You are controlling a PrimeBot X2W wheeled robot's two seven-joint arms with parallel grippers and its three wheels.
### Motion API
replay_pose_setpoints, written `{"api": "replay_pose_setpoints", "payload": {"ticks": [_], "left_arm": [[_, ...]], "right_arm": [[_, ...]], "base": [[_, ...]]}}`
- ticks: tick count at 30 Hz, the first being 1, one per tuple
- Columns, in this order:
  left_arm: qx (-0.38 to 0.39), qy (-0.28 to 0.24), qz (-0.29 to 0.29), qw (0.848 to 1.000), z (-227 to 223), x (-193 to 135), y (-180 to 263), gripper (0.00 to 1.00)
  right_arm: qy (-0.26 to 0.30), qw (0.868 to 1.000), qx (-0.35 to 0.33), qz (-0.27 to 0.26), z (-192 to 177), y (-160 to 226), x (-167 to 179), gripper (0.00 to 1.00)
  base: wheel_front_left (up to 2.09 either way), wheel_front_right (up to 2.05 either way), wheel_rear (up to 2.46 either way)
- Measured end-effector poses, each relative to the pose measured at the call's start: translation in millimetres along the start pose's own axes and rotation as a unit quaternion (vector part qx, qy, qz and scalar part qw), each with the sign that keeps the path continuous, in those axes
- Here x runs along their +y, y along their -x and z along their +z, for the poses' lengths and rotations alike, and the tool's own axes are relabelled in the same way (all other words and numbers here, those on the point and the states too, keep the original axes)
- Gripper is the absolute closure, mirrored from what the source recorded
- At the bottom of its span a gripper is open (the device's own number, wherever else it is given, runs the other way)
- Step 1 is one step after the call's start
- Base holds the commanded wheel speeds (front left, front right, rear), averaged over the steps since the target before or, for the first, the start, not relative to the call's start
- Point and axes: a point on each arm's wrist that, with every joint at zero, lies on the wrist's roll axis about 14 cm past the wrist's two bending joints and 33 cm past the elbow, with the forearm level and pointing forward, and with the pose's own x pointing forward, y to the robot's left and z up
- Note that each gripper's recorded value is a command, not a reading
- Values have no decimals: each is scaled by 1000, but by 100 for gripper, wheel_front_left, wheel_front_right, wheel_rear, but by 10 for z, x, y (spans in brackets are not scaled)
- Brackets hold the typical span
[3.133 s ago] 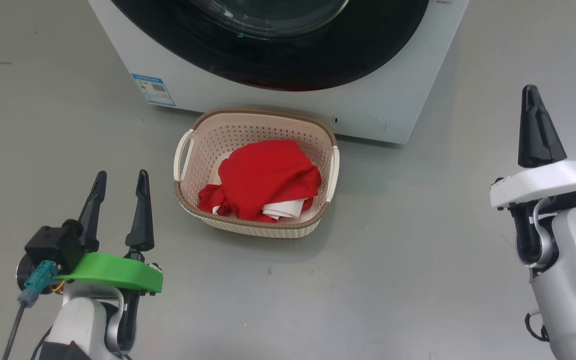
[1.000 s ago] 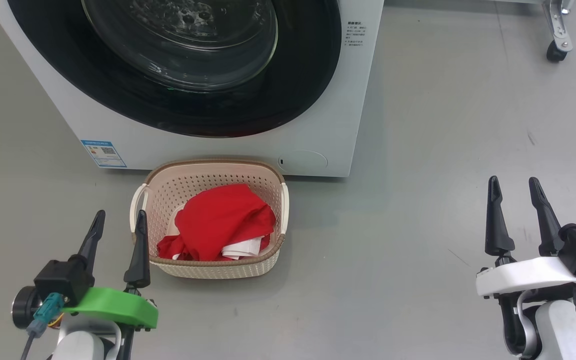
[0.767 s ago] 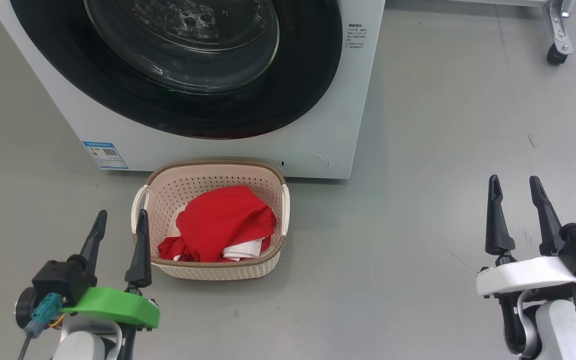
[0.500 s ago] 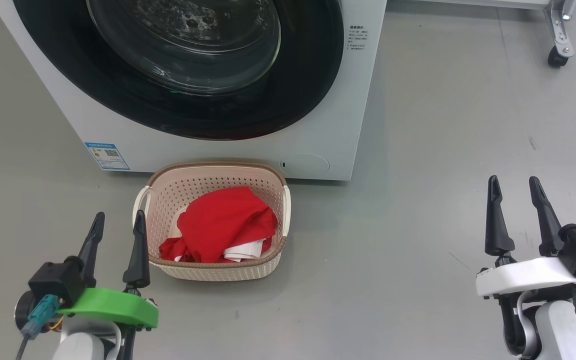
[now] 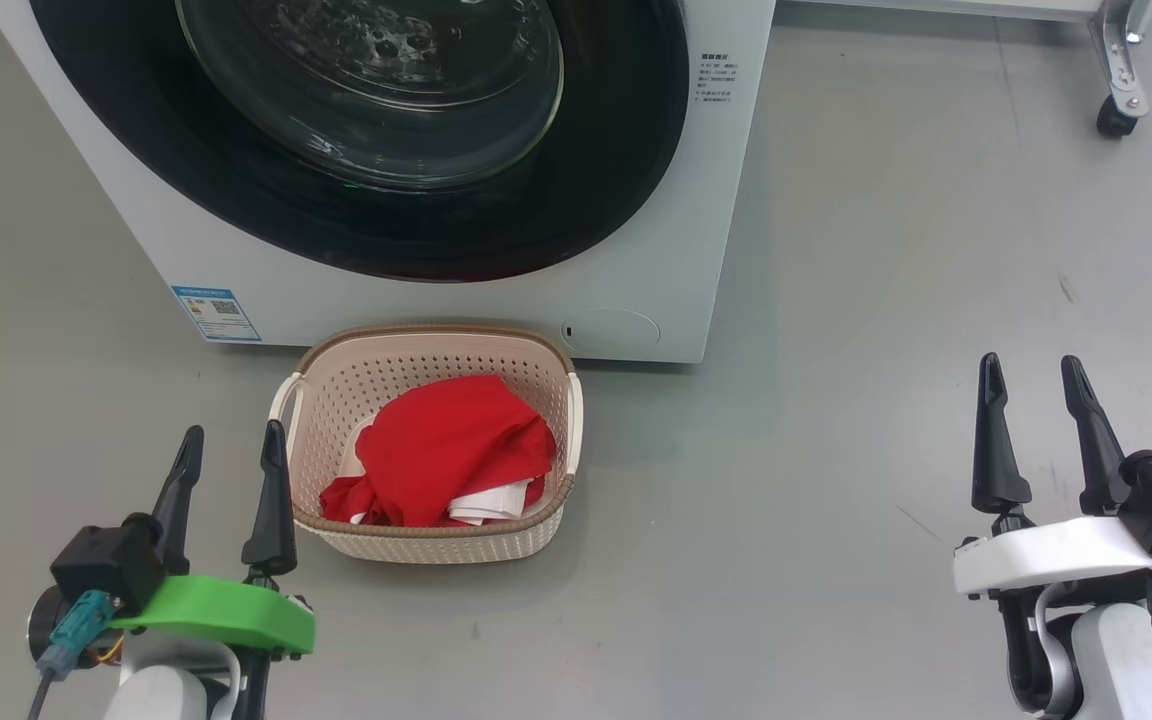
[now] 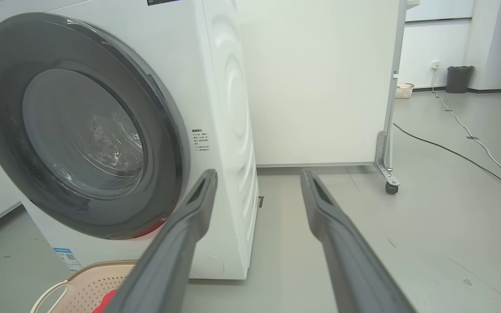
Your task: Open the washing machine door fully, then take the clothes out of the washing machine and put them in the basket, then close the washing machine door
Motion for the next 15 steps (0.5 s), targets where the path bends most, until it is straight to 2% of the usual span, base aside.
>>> {"api": "replay_pose_setpoints", "payload": {"ticks": [2, 3, 9, 15], "left_arm": [[-3, 3, 0, 1000, 16, -3, -1, 0], [-5, 7, 0, 1000, 31, -6, -2, 100], [35, 17, 12, 999, -230, 19, 110, 100], [38, 42, 21, 998, -232, 51, 115, 100]], "right_arm": [[0, 1000, -1, 2, 5, 1, 9, 0], [-1, 1000, -1, 3, 8, 2, 13, 100], [-15, 999, 41, -11, -266, 139, -5, 100], [-40, 998, 42, -20, -264, 155, -35, 100]], "base": [[0, 0, 0], [0, 0, 0], [0, 0, 0], [0, 0, 0]]}}
